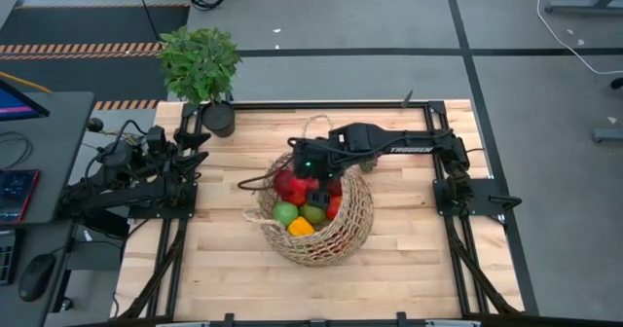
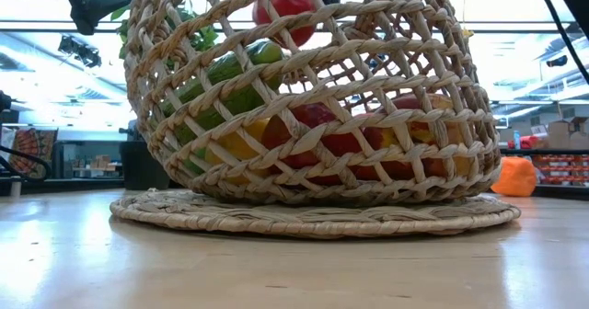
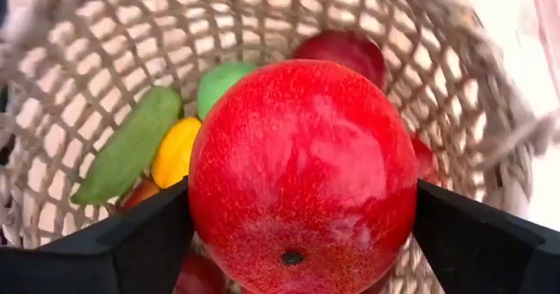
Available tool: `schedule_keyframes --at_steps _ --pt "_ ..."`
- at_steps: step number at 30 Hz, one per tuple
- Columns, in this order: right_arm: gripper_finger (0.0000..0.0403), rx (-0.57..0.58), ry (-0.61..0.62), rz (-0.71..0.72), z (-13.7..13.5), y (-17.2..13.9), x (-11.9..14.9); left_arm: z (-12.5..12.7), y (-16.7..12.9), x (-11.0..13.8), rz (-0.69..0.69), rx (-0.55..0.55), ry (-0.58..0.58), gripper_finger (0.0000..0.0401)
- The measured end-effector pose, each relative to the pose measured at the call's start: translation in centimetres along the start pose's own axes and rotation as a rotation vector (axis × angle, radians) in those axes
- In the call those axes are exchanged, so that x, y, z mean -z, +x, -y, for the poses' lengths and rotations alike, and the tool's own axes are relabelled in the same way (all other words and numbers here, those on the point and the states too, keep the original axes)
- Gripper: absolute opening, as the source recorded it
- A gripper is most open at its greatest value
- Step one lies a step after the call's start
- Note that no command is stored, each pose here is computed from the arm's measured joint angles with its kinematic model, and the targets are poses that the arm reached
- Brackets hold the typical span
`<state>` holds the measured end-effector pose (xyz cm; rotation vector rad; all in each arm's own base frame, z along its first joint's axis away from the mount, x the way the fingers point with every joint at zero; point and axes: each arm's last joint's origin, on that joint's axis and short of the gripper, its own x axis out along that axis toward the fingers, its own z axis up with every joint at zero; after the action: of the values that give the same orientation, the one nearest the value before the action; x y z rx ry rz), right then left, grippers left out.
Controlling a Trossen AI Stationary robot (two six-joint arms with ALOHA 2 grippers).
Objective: Build produce basket
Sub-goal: Put the red apple into the brown basket
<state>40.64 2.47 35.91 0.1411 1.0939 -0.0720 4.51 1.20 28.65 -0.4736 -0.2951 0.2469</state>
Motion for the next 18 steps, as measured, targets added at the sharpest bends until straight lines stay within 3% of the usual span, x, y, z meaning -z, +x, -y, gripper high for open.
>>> schedule_keyframes --at_steps 6,7,9,10,13,15,18 --pt "0.0396 -0.011 -0.055 0.074 0.3 0.0 -0.8 0.0 0.0 -0.1 0.008 0.004 -0.033 0.0390" --pt "0.0396 -0.016 -0.048 0.084 0.4 0.0 -0.9 0.2 0.0 -0.3 0.032 0.021 -0.135 0.0390" --pt "0.0396 -0.020 -0.028 0.093 0.4 0.0 -1.0 0.5 -0.1 -0.9 0.083 0.066 -0.449 0.0390" --pt "0.0396 -0.021 -0.027 0.092 0.3 0.0 -1.0 0.5 -0.1 -1.1 0.119 0.055 -0.516 0.0390" --pt "0.0396 -0.031 -0.042 0.079 -0.4 0.0 -0.7 0.6 0.0 -1.2 0.116 0.079 -0.511 0.0390" --pt "0.0396 -0.032 -0.043 0.080 -0.9 0.0 -0.6 0.9 0.7 -0.8 0.012 0.144 -0.504 0.0390" --pt "0.0396 0.006 -0.046 0.088 -1.3 -0.1 -0.5 1.0 2.5 0.0 -0.133 0.159 -0.509 0.0390"
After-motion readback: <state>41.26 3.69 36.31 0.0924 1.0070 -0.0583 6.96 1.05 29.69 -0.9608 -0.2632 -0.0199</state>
